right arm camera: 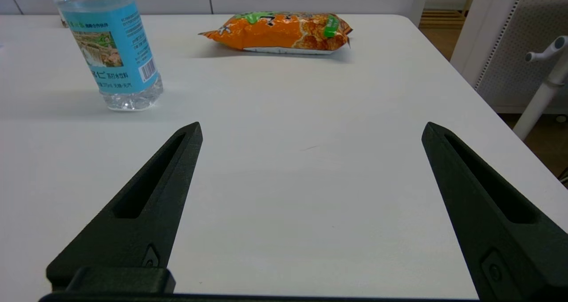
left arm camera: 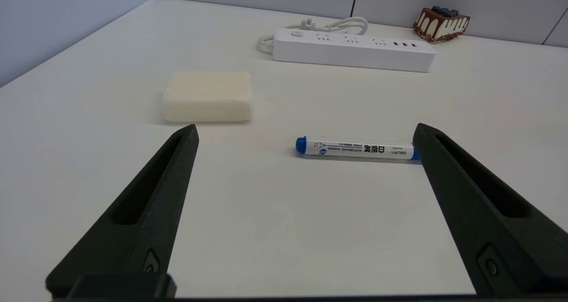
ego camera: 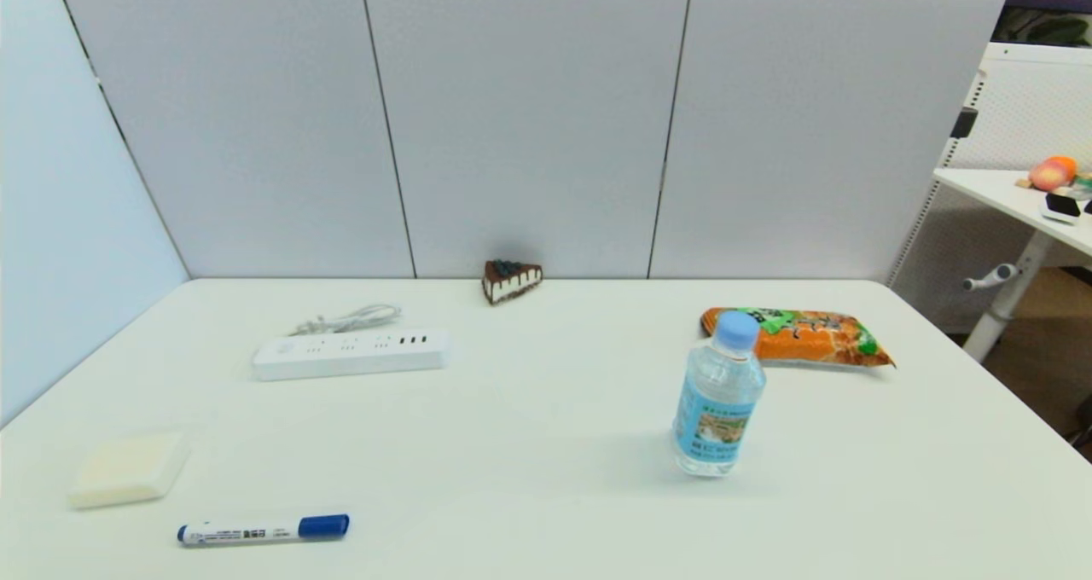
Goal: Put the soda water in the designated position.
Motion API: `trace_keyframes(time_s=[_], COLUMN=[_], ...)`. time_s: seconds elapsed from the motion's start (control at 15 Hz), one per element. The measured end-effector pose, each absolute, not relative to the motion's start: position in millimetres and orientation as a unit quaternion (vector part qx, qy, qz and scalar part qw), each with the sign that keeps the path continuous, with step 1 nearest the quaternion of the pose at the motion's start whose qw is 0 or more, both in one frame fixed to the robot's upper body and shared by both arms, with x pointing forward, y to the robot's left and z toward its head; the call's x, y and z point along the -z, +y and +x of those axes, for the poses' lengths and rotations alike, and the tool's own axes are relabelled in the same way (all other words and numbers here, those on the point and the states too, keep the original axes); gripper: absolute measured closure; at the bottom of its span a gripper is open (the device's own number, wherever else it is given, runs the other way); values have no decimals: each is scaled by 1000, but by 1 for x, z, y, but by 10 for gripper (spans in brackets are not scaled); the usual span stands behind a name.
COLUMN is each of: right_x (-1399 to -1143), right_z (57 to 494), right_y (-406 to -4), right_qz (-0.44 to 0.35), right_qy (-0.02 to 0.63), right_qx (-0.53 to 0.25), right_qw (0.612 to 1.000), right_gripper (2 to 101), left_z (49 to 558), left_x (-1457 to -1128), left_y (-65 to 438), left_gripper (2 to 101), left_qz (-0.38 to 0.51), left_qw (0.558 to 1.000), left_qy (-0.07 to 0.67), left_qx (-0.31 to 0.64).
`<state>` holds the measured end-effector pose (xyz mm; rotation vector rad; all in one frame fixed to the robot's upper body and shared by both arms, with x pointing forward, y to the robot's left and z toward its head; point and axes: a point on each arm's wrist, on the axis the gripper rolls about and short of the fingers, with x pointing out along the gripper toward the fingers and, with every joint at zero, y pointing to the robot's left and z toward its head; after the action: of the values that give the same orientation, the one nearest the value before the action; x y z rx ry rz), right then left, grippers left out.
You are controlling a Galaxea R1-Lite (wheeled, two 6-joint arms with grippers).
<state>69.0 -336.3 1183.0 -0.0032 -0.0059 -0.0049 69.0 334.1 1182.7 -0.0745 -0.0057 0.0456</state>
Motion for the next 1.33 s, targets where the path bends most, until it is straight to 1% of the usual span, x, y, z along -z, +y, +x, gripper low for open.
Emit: trace_keyframes(time_s=[1.0, 1.13, 1.33], right_x=[-1183, -1183, -1183], right_z=[69, 69, 69], right_y=[-336, -336, -336], right_qz=[-2, -1, -1], right_qy=[-3, -3, -3], right_qx=[2, 2, 2], right_qw=[1000, 1000, 1000], right_gripper=[43, 43, 43], left_z=[69, 69, 79], left_x=[-1184, -1197, -1229], left_y=[334, 333, 332], left_gripper=[54, 54, 54], left_qz=[-32, -18, 19], left_qw=[999, 1000, 999], left_qy=[-1, -3, 27], left_qx=[-21, -4, 39])
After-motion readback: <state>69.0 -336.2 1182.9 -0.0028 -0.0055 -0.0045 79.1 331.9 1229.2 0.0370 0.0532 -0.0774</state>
